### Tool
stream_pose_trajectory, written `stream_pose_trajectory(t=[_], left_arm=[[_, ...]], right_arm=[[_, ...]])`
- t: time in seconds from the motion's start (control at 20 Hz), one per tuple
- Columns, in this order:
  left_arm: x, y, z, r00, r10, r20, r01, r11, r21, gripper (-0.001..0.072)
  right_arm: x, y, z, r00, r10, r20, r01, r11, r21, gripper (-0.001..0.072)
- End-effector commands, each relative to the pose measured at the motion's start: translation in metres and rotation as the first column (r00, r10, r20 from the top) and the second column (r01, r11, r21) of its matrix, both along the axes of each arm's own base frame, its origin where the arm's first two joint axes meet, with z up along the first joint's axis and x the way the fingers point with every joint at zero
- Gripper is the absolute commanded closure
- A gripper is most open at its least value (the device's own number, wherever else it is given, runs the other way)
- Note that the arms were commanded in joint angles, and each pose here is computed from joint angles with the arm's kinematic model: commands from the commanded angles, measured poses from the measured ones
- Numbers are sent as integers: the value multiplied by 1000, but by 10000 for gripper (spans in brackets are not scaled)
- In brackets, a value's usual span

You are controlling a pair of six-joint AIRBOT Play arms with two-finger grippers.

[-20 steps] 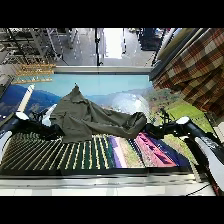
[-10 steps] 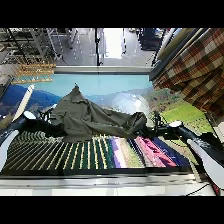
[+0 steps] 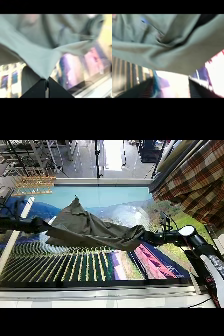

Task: Fold the clothes and pants, and hang the long-sleeved shirts on hangers.

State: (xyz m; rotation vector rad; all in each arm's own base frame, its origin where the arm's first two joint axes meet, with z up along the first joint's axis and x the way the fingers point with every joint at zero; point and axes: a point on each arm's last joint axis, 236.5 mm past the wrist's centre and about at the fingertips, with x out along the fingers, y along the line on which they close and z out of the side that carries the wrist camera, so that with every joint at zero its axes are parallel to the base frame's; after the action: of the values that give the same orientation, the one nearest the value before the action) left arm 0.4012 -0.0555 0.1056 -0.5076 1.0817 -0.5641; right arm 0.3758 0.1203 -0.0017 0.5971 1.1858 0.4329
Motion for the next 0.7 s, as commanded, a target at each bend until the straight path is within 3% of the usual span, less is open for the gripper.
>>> stream_pose_trajectory(t=[0.0, 0.1, 0.25, 0.35, 0.45, 0.55, 0.65], left_arm=[[-14, -10, 36, 998, -35, 61, 38, 998, -47, 701], [-23, -14, 35, 997, -68, 33, 70, 996, -56, 701], [-29, -16, 34, 996, -89, 18, 90, 994, -60, 701], [-29, -16, 34, 996, -89, 17, 90, 994, -61, 701], [-30, -16, 35, 996, -90, 18, 91, 994, -61, 701], [-32, -17, 49, 995, -91, 46, 95, 992, -80, 702], [-33, -19, 103, 981, -78, 177, 103, 985, -138, 702]], right_arm=[[-31, -6, -41, 980, -30, -197, 25, 999, -26, 189], [-30, -1, -69, 967, -47, -251, 49, 999, 3, 188], [-2, 27, -77, 978, -38, -207, 75, 982, 173, 191], [15, 38, -87, 980, -38, -195, 77, 978, 196, 238], [28, 44, -89, 984, -17, -180, 53, 980, 194, 693], [28, 49, -48, 993, 93, -77, -78, 979, 186, 699], [14, 36, 15, 973, 223, 59, -225, 974, 36, 700]])
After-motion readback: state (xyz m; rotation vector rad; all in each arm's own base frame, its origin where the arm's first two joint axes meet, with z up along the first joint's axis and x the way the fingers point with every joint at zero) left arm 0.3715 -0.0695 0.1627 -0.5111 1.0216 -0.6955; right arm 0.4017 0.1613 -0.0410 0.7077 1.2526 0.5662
